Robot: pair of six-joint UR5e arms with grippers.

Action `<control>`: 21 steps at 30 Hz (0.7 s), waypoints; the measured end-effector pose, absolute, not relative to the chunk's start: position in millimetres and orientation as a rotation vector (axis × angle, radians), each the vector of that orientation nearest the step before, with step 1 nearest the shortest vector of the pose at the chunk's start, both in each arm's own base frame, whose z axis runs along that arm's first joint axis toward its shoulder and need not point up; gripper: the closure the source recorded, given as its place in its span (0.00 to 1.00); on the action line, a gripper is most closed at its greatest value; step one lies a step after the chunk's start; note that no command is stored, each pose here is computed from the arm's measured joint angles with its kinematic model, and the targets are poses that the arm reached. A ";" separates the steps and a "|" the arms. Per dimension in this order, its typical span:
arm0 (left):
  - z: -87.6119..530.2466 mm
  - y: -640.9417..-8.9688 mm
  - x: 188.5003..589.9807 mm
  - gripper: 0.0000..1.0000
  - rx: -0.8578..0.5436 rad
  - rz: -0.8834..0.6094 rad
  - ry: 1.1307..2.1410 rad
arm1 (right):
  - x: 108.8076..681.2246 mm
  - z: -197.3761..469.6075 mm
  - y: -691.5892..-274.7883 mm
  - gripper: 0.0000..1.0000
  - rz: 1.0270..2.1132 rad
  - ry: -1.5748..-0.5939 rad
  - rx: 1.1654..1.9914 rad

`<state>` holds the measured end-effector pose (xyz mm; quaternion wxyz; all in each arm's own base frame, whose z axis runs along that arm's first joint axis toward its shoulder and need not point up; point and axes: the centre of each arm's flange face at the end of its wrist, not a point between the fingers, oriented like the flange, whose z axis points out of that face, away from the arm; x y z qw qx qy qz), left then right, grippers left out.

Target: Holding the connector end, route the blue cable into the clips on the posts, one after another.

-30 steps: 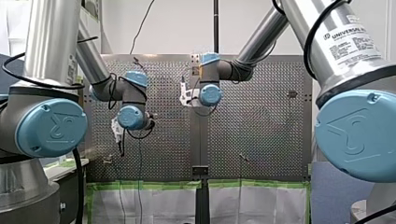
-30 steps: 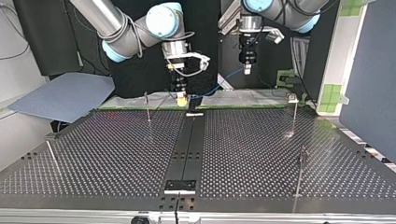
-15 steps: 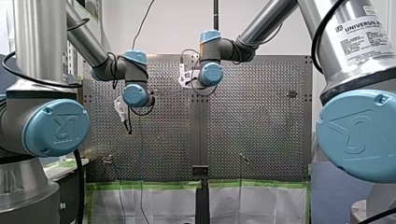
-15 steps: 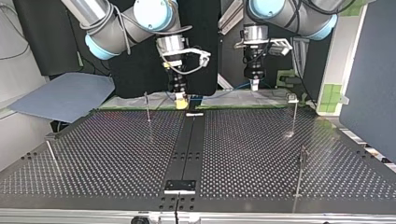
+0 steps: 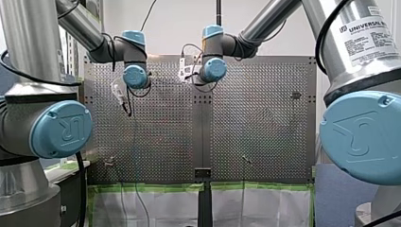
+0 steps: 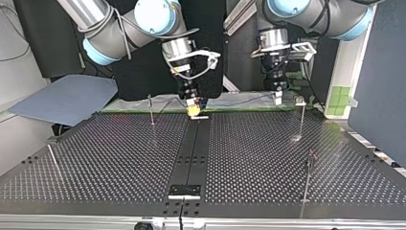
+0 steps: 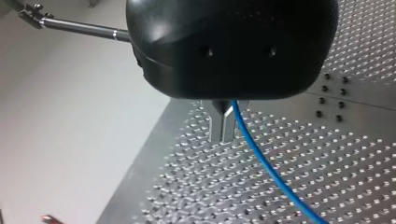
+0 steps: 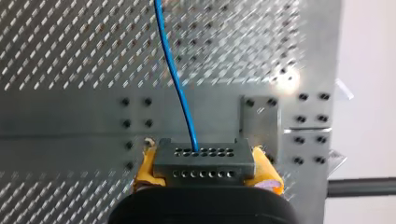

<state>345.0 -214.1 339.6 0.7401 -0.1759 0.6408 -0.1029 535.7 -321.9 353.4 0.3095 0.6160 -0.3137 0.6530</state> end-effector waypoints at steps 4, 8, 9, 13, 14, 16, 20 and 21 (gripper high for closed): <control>351.8 -210.0 345.0 1.00 -0.388 -0.215 1.403 | 544.7 368.3 -321.3 1.00 1.783 -0.801 1.628; 355.6 -206.4 345.5 1.00 -0.378 -0.193 1.424 | 553.5 380.8 -320.2 1.00 1.830 -0.774 1.633; 355.5 -205.5 345.4 1.00 -0.374 -0.188 1.433 | 555.5 383.5 -319.7 1.00 1.840 -0.767 1.635; 357.4 -202.9 346.6 1.00 -0.368 -0.175 1.459 | 563.8 394.0 -316.5 1.00 1.874 -0.740 1.645; 358.4 -202.4 347.1 1.00 -0.367 -0.173 1.463 | 565.3 396.2 -315.8 1.00 1.879 -0.736 1.645; 363.0 -200.8 350.0 1.00 -0.369 -0.171 1.464 | 568.5 401.9 -314.4 1.00 1.891 -0.728 1.642; 376.5 -197.5 356.5 1.00 -0.380 -0.170 1.451 | 574.5 414.9 -311.6 1.00 1.915 -0.720 1.632; 381.5 -196.4 358.5 1.00 -0.384 -0.170 1.444 | 576.0 418.2 -311.2 1.00 1.921 -0.718 1.627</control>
